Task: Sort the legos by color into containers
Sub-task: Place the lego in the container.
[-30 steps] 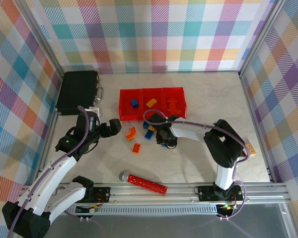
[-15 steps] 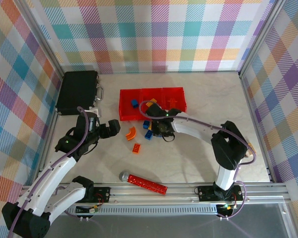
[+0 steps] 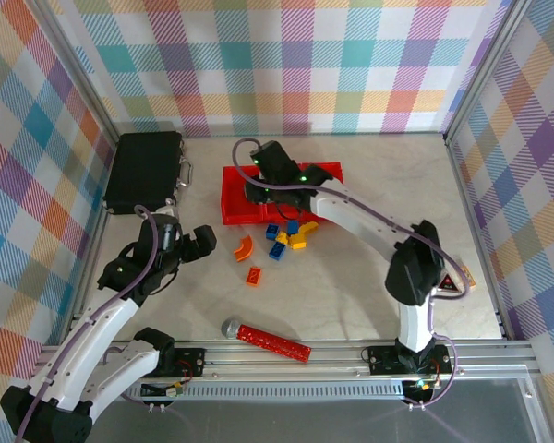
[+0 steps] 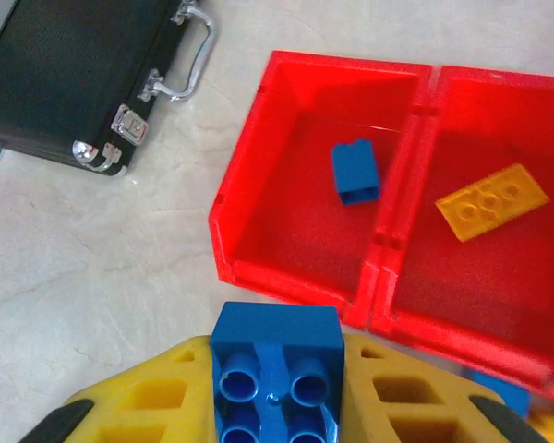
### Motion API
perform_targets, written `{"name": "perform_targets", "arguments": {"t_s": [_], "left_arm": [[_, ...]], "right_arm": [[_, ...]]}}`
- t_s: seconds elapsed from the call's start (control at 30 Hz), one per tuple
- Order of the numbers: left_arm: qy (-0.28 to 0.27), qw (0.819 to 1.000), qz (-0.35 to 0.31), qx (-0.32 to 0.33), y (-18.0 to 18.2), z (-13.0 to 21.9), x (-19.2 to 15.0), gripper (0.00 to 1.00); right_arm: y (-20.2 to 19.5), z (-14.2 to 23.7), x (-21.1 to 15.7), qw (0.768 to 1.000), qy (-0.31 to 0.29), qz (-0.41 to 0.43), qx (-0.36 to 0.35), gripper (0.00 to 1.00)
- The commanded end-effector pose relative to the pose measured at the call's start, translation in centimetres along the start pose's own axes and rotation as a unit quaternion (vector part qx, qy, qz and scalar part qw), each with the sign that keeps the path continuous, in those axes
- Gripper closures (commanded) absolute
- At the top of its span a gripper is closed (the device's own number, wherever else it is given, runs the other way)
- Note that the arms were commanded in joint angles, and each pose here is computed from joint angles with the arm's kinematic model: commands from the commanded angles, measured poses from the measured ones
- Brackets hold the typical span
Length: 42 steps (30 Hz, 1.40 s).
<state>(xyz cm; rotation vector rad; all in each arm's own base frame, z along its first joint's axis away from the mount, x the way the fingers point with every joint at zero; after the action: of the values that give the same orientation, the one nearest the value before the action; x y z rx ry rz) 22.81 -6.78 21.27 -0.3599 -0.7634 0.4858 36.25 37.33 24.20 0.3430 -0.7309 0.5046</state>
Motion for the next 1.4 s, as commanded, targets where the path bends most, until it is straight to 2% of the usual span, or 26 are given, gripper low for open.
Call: {"name": "perform_targets", "arguments": {"t_s": [0.0,0.33,0.6,0.63,0.73,0.8,0.9,1.1,1.23,1.37], "left_arm": [[0.005,1.000,0.021,0.006,0.9,0.4,-0.8,0.00],[0.020,0.999,0.045,0.009,2.0,1.3,-2.1,0.00],[0.026,0.997,0.065,0.012,3.0,1.5,-3.1,0.00],[0.025,0.997,0.066,0.010,3.1,1.6,-3.2,0.00],[0.022,0.997,0.070,0.005,3.1,1.7,-3.2,0.00],[0.024,0.997,0.069,0.004,3.1,1.6,-3.3,0.00],[0.024,0.997,0.068,-0.003,2.9,1.5,-3.3,0.00],[0.031,0.997,0.064,-0.009,2.3,0.0,-3.4,0.00],[0.049,0.997,0.056,-0.019,1.3,-1.7,-3.6,0.00],[0.057,0.997,0.045,-0.030,0.0,-3.0,-3.5,0.00]], "right_arm": [[0.7,-3.2,0.2,0.999,0.013,0.036,0.028,0.75],[1.3,-10.8,-0.7,0.995,0.047,0.080,0.036,0.75],[0.5,-13.5,-1.5,0.993,0.058,0.099,0.004,0.73],[0.4,-13.6,-1.5,0.993,0.058,0.103,0.002,0.72],[0.3,-13.8,-1.3,0.992,0.060,0.111,-0.003,0.60],[0.2,-13.4,-1.1,0.992,0.060,0.112,-0.008,0.50],[0.1,-12.3,-0.4,0.992,0.053,0.111,-0.013,0.42],[0.1,-8.4,2.1,0.992,0.028,0.117,-0.020,0.35],[-0.4,-4.1,3.8,0.993,0.013,0.109,-0.040,0.30],[-1.4,-0.2,3.8,0.994,0.008,0.091,-0.061,0.22]]}}
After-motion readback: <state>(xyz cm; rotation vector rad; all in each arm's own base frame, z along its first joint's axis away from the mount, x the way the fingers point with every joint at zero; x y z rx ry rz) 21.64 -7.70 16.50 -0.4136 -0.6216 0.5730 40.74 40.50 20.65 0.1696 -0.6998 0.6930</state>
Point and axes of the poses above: each hand's point on the last joint's axis, 136 mm out from that joint toward the fingers, its own z axis back along the fingers, its own y axis along the line the jaws close on, x = y × z, the point moved 3 cm from there along z, back along the fingers, and after that the axes turned 12 degrees about z, right-handed, at the moved point
